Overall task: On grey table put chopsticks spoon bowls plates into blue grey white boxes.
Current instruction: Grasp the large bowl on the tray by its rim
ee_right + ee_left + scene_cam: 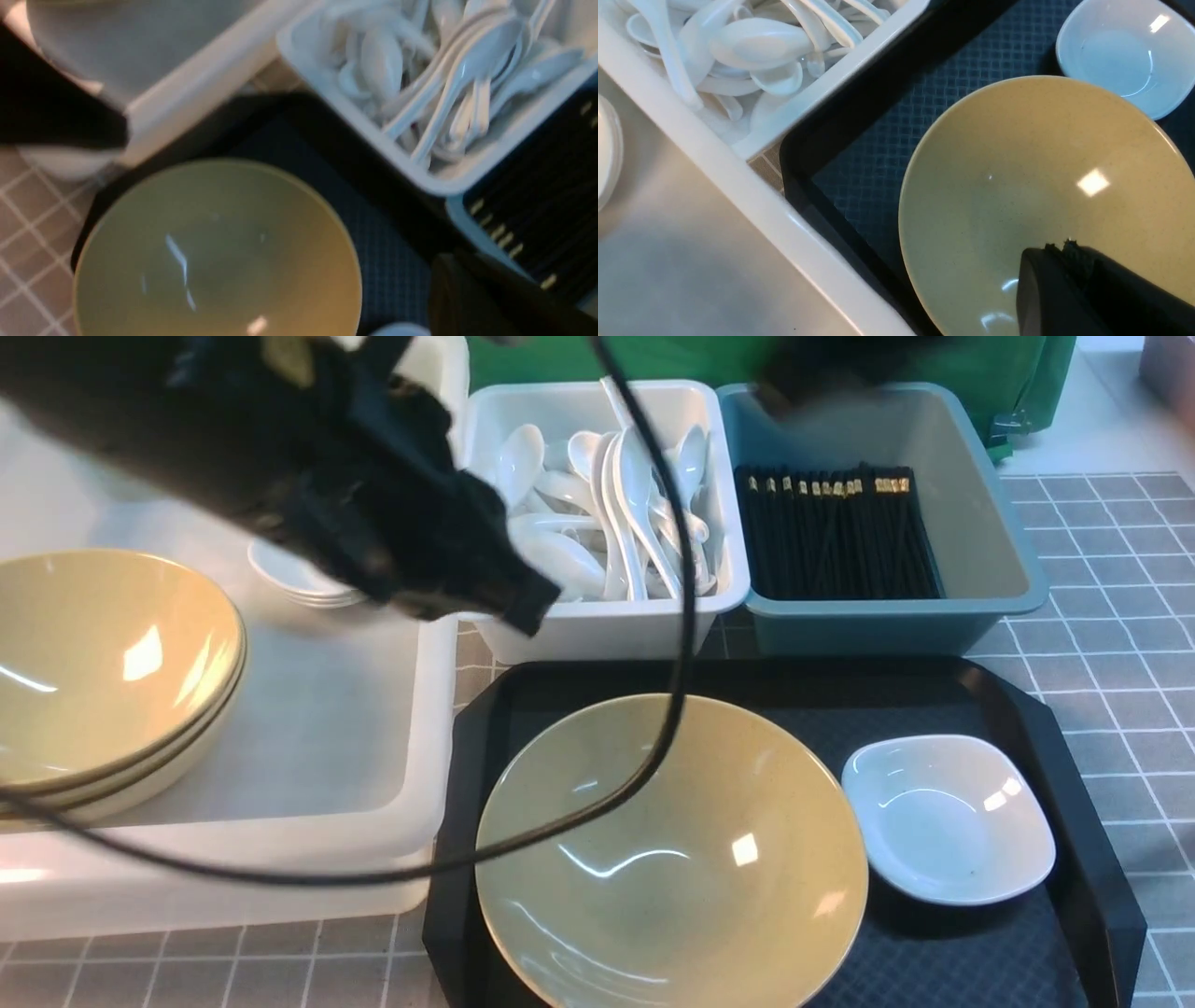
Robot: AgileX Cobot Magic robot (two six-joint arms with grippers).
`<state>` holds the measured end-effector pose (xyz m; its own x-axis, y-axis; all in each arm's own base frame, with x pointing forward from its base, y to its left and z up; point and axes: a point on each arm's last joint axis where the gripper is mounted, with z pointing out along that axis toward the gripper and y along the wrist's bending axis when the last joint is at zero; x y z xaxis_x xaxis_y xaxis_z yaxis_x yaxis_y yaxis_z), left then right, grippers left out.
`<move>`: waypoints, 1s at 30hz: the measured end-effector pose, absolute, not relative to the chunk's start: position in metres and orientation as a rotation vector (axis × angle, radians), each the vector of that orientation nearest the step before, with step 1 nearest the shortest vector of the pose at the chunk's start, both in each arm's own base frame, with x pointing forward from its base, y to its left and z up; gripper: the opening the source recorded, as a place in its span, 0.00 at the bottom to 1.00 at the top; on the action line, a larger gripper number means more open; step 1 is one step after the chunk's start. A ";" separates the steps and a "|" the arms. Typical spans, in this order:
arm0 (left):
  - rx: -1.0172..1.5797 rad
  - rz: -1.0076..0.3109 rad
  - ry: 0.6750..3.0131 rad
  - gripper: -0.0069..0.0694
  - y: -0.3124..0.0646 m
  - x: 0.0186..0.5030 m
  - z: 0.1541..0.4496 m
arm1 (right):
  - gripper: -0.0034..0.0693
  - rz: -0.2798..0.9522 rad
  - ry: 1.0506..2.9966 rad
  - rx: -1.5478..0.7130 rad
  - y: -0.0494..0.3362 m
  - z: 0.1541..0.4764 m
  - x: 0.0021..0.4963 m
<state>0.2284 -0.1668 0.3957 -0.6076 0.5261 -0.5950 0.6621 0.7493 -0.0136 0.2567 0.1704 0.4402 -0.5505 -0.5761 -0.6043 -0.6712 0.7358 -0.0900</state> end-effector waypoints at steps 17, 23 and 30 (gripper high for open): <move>1.013 -0.172 2.718 0.63 -0.193 0.324 0.297 | 0.09 0.175 2.535 -0.925 0.109 0.346 0.164; 1.061 -0.182 2.717 0.65 -0.193 0.343 0.271 | 0.09 0.184 2.502 -0.911 0.109 0.349 0.164; 1.101 -0.231 2.737 0.65 -0.202 0.353 0.244 | 0.09 0.195 2.463 -0.896 0.111 0.350 0.166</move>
